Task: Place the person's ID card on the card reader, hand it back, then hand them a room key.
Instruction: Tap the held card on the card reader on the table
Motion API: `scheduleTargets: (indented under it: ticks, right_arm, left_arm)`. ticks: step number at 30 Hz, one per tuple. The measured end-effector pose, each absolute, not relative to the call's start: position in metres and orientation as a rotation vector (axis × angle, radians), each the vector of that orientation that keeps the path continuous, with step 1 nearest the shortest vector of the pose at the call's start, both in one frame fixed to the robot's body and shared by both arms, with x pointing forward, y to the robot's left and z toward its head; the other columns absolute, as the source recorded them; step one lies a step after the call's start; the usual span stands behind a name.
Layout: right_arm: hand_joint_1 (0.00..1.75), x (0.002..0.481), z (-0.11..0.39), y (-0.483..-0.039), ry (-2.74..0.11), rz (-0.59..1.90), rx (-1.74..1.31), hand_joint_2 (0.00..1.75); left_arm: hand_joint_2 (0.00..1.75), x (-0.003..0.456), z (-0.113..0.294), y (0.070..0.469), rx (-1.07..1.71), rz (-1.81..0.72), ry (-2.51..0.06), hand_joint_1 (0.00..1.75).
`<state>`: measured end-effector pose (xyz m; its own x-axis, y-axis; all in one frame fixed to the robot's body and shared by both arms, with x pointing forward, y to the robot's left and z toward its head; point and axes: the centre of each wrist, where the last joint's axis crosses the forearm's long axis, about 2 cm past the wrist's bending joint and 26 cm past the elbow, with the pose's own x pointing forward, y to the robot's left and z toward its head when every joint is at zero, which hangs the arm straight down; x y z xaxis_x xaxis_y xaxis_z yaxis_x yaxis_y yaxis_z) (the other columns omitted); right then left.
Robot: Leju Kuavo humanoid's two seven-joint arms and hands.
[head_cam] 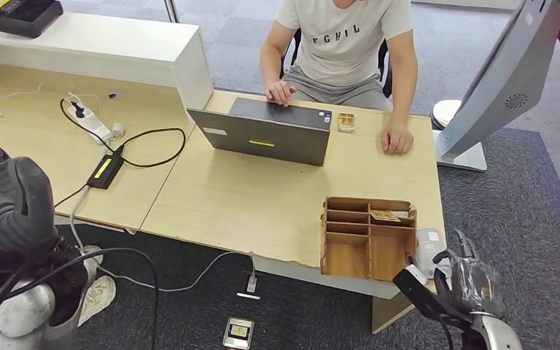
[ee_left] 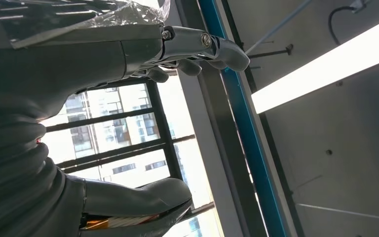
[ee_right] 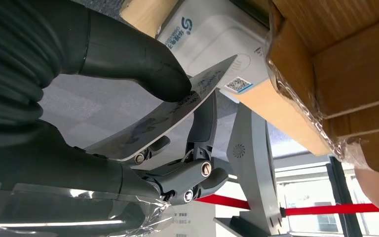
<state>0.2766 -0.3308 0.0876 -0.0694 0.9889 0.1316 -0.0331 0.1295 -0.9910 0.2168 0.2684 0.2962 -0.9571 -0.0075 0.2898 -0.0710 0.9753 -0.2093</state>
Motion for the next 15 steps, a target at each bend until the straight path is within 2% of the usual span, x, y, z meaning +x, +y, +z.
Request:
scheduleTargets:
  ticks: [15]
  right_arm:
    - [1.75,0.271,0.064,-0.332,-1.213,1.192,-1.006,1.75]
  left_arm:
    - [1.75,0.215,0.299,0.268,0.047,0.290,-2.834,0.00]
